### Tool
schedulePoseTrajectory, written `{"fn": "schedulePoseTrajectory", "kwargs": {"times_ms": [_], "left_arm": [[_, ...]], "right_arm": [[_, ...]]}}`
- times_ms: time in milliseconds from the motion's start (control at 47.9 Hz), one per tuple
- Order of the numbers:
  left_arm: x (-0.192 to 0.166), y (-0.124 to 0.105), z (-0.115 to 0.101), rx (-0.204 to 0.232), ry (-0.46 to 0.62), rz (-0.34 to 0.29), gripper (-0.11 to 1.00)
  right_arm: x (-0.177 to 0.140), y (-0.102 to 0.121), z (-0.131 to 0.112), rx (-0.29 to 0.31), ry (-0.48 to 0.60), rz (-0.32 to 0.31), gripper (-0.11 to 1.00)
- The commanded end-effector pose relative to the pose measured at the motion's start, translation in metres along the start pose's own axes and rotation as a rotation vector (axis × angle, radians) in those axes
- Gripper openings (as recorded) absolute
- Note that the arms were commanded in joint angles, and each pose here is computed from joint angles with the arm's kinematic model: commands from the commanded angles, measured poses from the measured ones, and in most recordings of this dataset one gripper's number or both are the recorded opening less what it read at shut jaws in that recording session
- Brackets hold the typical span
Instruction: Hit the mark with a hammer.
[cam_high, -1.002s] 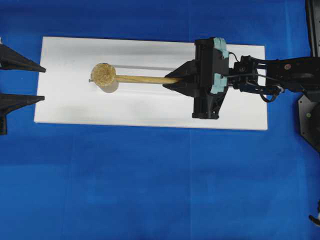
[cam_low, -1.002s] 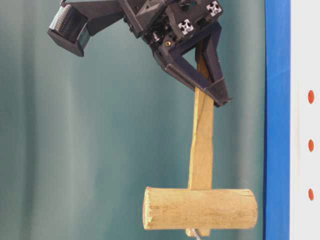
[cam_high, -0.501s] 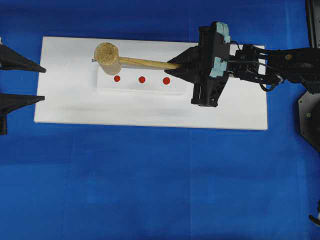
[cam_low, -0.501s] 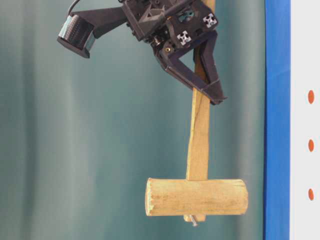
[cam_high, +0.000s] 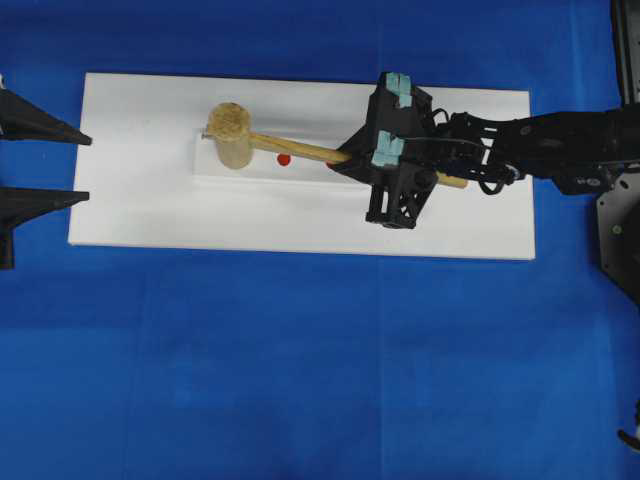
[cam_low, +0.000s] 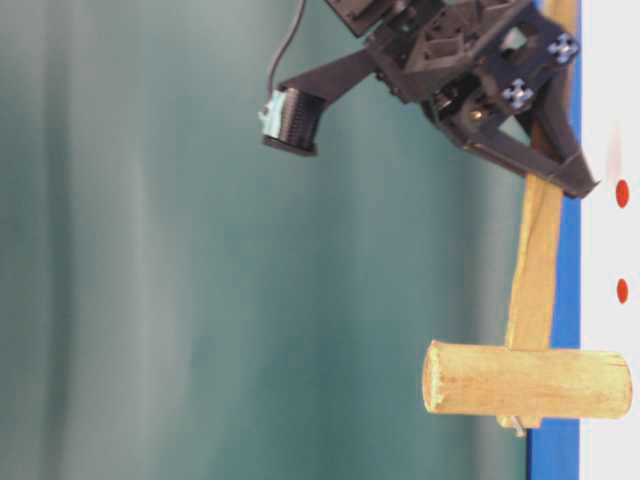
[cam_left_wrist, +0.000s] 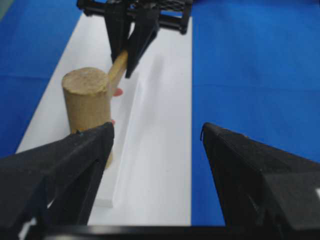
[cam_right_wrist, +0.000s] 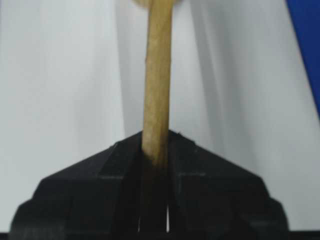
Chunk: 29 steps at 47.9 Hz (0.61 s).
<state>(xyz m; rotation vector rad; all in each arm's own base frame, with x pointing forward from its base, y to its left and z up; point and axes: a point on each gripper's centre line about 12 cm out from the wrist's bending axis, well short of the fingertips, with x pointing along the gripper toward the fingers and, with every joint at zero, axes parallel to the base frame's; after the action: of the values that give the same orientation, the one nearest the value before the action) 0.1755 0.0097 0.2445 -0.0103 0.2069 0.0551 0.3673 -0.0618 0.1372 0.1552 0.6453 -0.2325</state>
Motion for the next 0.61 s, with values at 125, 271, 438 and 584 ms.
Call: {"fn": "schedulePoseTrajectory", "kwargs": {"times_ms": [125,271,438,584], "left_arm": [[0.001,0.0,0.005,0.001,-0.012,0.002,0.68],[0.001,0.0,0.004,0.001,-0.009,0.002,0.68],[0.001,0.0,0.003,0.001,-0.008,0.002,0.68],[0.0,0.0,0.004,0.001,-0.012,0.002,0.68]], "right_arm": [[-0.017,0.001,0.027,-0.001,-0.099,0.005,0.02],[-0.042,0.001,0.04,-0.008,-0.173,0.009,0.02],[-0.083,-0.001,0.038,-0.004,-0.248,0.015,0.02],[-0.106,-0.005,0.031,0.005,-0.31,0.01,0.02]]}}
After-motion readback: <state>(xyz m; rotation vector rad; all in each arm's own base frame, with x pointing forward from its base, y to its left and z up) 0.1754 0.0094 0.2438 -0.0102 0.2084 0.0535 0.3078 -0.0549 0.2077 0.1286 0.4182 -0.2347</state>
